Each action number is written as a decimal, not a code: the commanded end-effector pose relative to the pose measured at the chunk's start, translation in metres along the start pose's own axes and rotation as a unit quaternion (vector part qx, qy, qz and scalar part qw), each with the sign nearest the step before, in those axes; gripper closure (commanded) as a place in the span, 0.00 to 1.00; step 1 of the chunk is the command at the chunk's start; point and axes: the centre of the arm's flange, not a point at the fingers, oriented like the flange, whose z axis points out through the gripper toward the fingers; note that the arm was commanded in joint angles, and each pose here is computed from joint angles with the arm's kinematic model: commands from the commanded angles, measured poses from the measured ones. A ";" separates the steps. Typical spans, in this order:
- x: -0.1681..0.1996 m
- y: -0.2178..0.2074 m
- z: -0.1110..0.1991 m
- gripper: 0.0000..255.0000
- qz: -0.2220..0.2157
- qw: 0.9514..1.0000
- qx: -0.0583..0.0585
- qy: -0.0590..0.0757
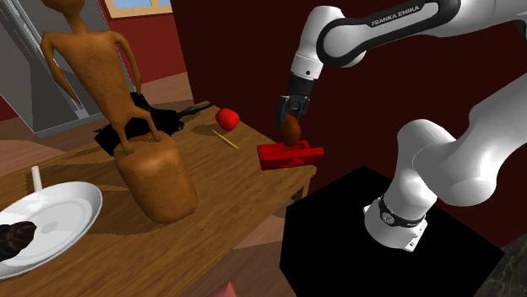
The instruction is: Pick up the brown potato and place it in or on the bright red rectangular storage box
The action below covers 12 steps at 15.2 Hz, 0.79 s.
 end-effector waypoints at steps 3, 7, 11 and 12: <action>0.000 0.006 0.017 1.00 0.000 1.000 0.000 0.000; 0.000 0.006 0.017 1.00 0.000 1.000 0.000 0.000; 0.000 0.006 0.017 0.00 0.000 1.000 0.000 0.000; 0.000 0.006 0.017 0.00 0.000 1.000 0.000 0.000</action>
